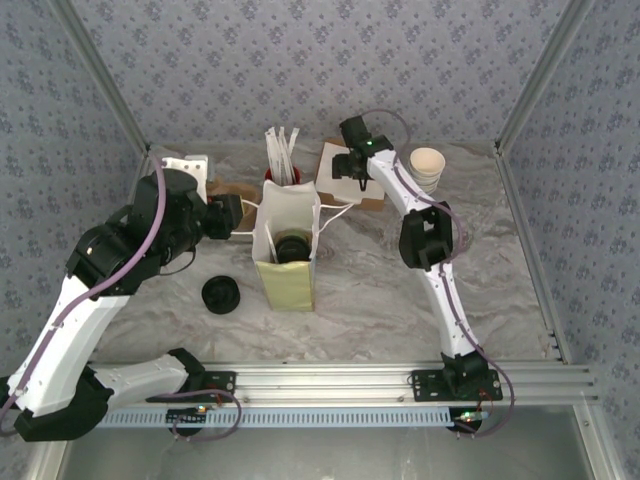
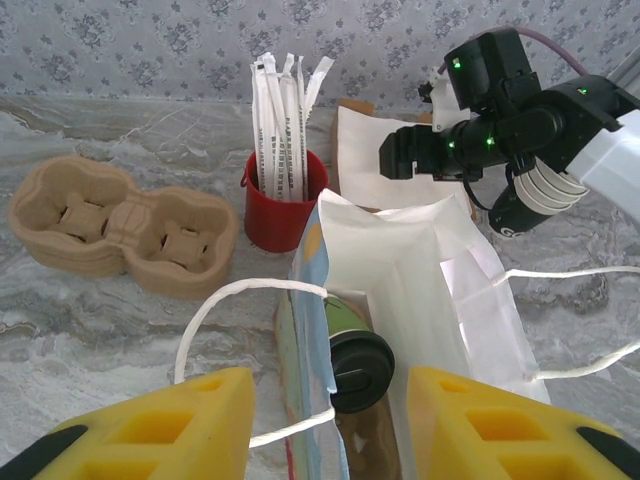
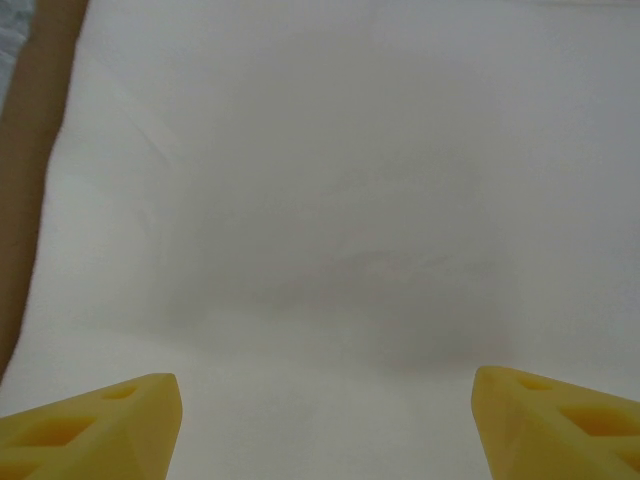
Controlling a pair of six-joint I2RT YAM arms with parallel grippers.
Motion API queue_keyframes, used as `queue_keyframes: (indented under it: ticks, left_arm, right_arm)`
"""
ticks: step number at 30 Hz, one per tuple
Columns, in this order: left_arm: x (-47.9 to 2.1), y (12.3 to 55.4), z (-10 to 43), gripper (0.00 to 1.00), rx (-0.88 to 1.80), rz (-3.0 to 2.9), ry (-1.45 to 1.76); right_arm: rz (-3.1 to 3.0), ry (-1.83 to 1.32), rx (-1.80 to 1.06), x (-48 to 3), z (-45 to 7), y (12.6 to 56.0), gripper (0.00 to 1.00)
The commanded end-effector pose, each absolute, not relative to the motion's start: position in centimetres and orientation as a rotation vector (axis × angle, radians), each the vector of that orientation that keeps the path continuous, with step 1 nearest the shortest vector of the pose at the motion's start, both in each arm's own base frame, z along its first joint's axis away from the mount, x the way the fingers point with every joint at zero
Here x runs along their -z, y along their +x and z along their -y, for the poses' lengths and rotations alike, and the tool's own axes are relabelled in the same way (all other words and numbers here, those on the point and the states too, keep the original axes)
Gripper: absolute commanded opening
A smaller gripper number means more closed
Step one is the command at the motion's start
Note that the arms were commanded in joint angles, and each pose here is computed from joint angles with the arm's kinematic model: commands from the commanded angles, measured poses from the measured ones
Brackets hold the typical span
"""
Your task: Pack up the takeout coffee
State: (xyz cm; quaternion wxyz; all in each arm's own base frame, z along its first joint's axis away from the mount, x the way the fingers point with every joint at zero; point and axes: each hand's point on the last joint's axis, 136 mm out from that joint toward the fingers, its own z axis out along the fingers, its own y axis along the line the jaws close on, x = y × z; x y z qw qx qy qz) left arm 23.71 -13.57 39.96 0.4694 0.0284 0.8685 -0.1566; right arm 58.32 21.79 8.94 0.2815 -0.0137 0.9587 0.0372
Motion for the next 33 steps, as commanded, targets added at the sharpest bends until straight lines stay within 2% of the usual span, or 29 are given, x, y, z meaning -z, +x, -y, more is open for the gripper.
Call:
queue_keyframes:
  ticks: [1, 13, 15, 19, 33]
  left_arm:
    - [-40.2, 23.3, 13.4, 0.45, 0.393, -2.117, 0.089]
    - [-39.8, 23.3, 13.6, 0.45, 0.401, -2.125, 0.093]
    - [-39.7, 23.3, 13.6, 0.45, 0.399, -2.129, 0.095]
    - [-39.6, 23.3, 13.7, 0.45, 0.402, -2.132, 0.096]
    - [-39.0, 23.5, 13.7, 0.45, 0.383, -2.147, 0.096]
  right_arm:
    - [-2.571, -0.028, -0.057, -8.4, -21.0, 58.7, 0.79]
    - [-2.594, 0.001, -0.037, -6.7, -20.2, 59.0, 0.73]
    - [-2.594, -0.002, -0.045, -6.7, -20.4, 59.0, 0.68]
    - [-2.580, -0.016, -0.057, -7.0, -20.8, 59.1, 0.50]
    - [-2.530, -0.031, -0.105, -9.1, -21.5, 59.6, 0.16]
